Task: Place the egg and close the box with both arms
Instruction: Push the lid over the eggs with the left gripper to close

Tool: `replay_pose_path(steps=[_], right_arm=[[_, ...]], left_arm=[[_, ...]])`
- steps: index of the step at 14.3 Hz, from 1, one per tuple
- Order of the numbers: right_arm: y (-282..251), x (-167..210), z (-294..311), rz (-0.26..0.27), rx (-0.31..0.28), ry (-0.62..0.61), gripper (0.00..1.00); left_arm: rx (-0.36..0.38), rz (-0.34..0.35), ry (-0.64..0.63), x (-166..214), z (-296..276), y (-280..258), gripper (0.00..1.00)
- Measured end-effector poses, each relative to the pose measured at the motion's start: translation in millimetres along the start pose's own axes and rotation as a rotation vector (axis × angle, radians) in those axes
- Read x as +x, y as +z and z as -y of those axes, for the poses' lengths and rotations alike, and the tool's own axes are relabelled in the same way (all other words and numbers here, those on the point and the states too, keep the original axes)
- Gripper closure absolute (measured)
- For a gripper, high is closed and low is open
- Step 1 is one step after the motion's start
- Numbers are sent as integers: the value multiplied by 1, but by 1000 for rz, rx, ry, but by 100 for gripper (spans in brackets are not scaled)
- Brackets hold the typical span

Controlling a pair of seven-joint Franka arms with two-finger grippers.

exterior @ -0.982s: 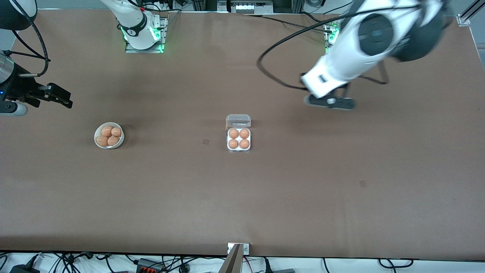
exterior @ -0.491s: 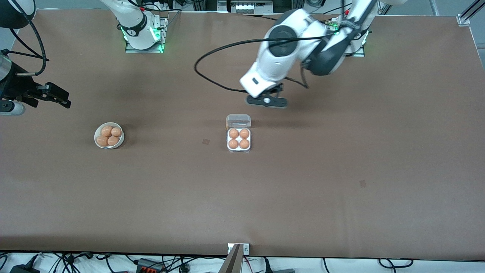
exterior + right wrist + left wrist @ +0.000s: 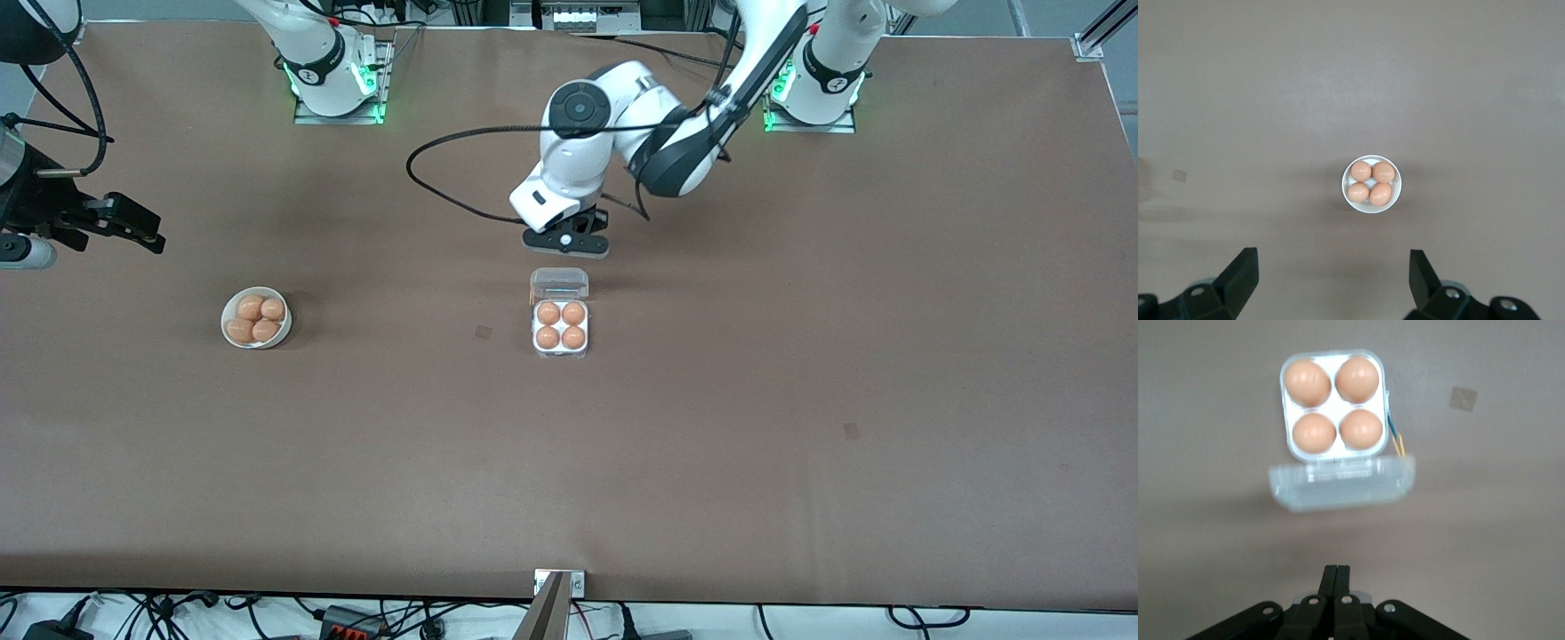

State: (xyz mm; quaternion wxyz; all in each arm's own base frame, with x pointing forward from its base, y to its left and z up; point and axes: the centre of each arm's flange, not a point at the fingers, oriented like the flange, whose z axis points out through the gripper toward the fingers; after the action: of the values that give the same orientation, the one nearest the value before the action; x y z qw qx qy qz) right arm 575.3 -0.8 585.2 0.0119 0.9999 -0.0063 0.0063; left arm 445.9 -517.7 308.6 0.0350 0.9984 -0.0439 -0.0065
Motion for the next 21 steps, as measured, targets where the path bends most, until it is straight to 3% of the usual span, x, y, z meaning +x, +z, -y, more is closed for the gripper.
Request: replay_pose_path(steps=[5,8,12,16,19,21], right_arm=[[0,0,0,1,0,0,0],[1,0,0,2,0,0,0],[1,0,0,2,0,0,0],[1,0,0,2,0,0,0],[1,0,1,3,0,-1,0],[2,-2,2,19,0,-3,0]], left_arm=[[-27,-101,16,22,6,39,99],[11,-189,65,40,16,30,99],[14,-217,47,56,30,20,99],[151,-147,16,81,88,-42,99],[261,-37,58,96,171,-114,99],[313,58,99,93,224,-155,86]])
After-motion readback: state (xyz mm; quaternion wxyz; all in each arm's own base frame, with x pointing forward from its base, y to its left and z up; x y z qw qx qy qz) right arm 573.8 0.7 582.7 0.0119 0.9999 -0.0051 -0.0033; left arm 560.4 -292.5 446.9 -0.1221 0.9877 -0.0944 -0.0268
